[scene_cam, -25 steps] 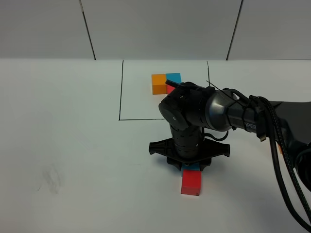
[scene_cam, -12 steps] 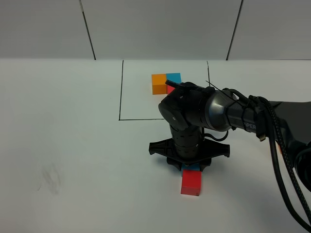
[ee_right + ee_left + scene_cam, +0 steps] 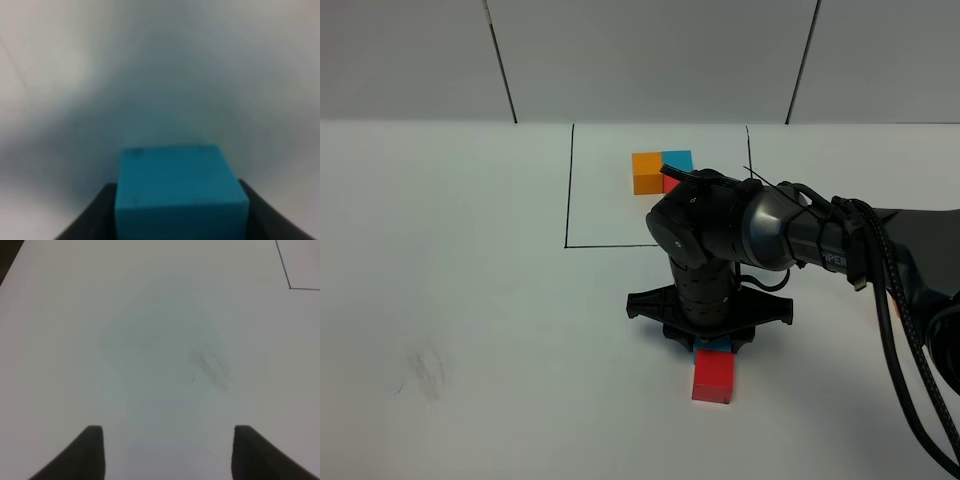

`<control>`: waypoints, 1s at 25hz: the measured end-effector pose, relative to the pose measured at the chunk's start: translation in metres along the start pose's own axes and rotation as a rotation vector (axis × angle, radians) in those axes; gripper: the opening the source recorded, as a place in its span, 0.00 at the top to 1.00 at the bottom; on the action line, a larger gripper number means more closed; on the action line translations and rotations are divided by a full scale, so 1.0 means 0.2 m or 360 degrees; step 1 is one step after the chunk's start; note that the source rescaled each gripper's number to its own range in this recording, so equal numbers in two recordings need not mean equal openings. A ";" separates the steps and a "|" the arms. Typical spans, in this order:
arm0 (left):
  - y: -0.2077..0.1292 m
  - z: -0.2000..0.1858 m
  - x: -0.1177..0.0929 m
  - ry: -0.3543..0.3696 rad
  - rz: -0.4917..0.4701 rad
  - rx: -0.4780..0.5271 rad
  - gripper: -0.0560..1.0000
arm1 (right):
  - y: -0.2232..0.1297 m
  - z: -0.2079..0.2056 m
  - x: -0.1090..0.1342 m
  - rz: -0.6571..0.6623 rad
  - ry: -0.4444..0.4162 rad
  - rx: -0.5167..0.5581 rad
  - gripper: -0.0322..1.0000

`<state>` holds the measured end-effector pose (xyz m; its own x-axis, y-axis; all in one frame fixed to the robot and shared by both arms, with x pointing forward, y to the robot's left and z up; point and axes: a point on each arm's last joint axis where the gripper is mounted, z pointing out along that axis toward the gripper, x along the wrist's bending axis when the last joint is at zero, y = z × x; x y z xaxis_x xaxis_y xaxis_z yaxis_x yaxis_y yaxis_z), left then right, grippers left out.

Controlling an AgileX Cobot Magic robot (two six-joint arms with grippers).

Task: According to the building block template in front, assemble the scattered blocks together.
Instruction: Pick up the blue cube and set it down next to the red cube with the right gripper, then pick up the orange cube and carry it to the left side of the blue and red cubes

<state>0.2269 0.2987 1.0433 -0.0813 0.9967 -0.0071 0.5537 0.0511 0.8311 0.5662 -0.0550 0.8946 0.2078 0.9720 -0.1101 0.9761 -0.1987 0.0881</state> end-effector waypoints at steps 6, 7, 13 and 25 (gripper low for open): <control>0.00 0.00 0.00 0.0000 0.0000 0.0000 0.73 | 0.00 0.00 0.00 0.0007 0.0001 0.0003 0.69; 0.00 0.00 0.00 0.0000 0.0000 0.0000 0.73 | 0.00 -0.01 0.00 0.0014 0.0005 0.0000 0.69; 0.00 0.00 0.00 0.0000 0.0000 0.0000 0.73 | 0.01 -0.07 -0.01 0.0032 0.0028 -0.0039 0.57; 0.00 0.00 0.00 0.0000 0.0002 0.0000 0.73 | 0.04 -0.19 -0.05 -0.0087 0.0036 -0.0190 0.06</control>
<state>0.2269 0.2987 1.0433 -0.0808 0.9967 -0.0063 0.5538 0.0501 0.8311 0.5693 -0.0620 0.9333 0.1518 0.9838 -0.0956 0.9711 -0.1304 0.1999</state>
